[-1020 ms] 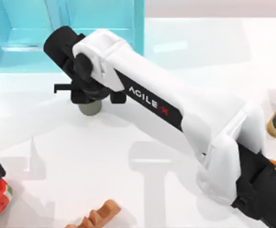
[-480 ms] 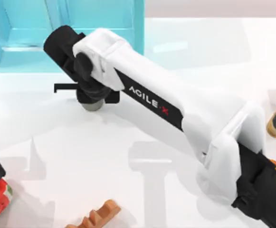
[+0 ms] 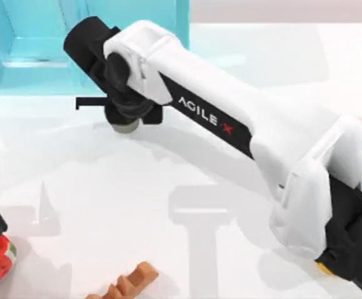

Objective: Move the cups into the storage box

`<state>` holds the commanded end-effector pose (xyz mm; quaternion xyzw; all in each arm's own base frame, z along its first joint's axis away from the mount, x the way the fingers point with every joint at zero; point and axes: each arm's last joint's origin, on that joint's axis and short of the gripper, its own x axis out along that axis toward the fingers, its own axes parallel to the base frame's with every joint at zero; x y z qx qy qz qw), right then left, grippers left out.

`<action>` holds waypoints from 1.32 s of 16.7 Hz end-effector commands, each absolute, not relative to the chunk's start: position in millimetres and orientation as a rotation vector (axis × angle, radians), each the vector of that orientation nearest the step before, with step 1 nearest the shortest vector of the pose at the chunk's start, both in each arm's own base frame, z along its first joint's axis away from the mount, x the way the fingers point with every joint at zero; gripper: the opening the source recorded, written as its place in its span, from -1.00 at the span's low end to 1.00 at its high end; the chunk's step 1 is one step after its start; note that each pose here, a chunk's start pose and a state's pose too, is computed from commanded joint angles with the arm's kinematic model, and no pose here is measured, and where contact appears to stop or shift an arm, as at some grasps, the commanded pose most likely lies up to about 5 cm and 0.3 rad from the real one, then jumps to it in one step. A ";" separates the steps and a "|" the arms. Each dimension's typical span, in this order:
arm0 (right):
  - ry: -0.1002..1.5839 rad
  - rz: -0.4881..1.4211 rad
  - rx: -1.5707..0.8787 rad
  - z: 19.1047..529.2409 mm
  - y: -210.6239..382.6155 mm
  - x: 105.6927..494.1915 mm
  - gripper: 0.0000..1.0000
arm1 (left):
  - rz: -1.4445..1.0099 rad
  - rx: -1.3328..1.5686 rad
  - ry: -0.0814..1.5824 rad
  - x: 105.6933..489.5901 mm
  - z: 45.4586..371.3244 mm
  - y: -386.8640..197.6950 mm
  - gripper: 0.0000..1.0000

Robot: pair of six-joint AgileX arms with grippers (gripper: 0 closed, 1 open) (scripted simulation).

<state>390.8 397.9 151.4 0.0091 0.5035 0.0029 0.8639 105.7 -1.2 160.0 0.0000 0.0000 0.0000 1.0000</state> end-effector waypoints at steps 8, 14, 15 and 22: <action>1.082 -0.007 -0.005 208.1 329.8 387.4 -1.00 | 0.000 0.000 0.000 105.7 160.0 -1.2 1.00; 1.067 -0.002 0.008 225.6 311.1 383.1 -1.00 | 0.000 0.000 0.000 105.7 160.0 -1.2 1.00; 1.067 -0.002 0.008 225.6 311.1 383.1 -1.00 | 0.000 0.000 0.000 105.7 160.0 -1.2 1.00; 1.137 -0.043 -0.055 232.9 241.2 412.4 -1.00 | 0.000 0.000 0.000 105.7 160.0 -1.2 1.00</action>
